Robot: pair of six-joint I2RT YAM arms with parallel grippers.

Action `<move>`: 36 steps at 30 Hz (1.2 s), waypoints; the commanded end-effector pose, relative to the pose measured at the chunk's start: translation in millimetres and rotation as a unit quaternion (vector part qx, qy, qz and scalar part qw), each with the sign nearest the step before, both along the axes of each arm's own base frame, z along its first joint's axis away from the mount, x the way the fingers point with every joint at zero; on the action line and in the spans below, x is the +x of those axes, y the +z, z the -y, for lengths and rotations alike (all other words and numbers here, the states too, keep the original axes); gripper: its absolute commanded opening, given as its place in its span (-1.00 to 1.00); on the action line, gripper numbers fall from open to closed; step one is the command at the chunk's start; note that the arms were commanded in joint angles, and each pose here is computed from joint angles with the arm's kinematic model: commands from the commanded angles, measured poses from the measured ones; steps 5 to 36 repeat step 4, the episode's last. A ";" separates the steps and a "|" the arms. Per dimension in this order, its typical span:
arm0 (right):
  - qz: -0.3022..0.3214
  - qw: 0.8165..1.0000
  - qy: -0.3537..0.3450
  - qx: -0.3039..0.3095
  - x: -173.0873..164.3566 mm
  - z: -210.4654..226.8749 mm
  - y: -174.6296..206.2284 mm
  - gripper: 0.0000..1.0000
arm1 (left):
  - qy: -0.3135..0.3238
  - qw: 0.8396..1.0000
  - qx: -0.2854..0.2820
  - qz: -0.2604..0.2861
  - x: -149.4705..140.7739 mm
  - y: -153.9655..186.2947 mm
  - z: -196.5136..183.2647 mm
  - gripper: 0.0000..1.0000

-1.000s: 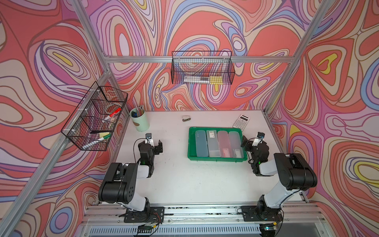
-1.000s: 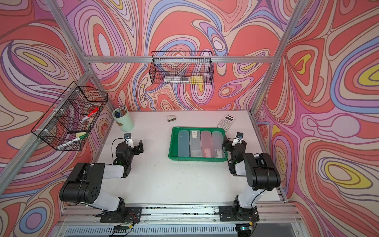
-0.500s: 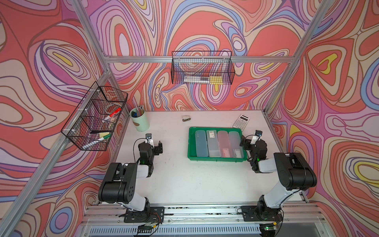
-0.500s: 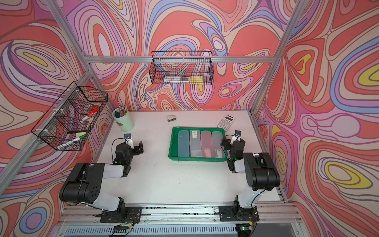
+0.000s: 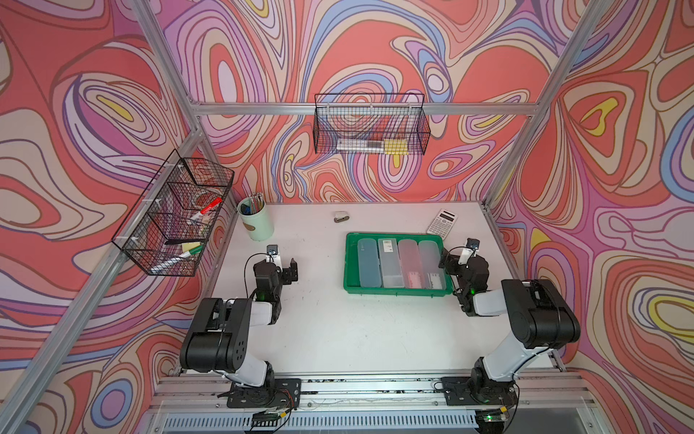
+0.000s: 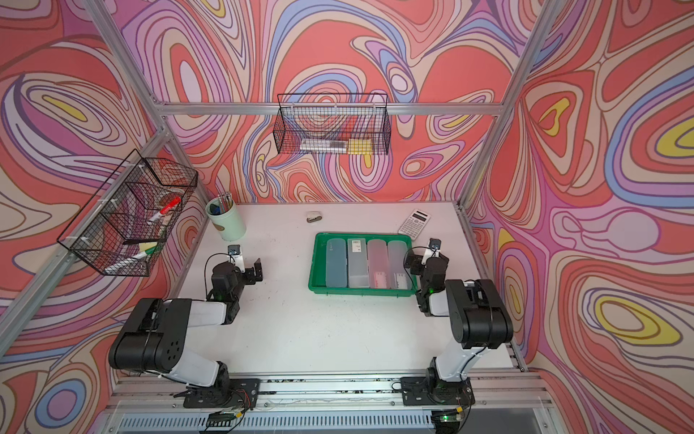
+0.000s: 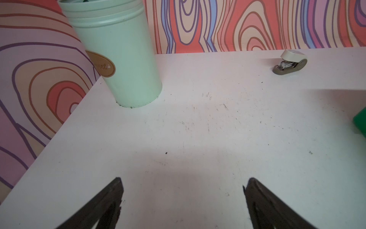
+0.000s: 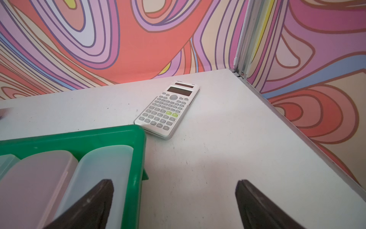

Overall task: Put the pencil case into the storage box
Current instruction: Reset both arms

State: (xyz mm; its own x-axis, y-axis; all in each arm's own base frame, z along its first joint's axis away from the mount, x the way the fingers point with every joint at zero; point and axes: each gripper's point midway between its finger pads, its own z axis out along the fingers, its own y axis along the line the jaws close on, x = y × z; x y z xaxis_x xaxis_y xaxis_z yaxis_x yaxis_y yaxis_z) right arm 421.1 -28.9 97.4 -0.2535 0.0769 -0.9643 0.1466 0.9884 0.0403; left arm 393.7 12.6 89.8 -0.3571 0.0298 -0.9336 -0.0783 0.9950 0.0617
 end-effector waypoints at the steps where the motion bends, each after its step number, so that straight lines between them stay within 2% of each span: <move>1: 0.002 1.000 0.006 -0.002 2.7 -3.0 2.5 0.97 | -0.004 1.000 -0.002 -0.007 0.6 -2.3 0.9 0.99; 36: 0.002 1.000 0.005 -0.002 2.7 -2.4 2.7 0.96 | -0.004 1.000 -0.002 -0.004 -0.3 -1.4 1.2 0.99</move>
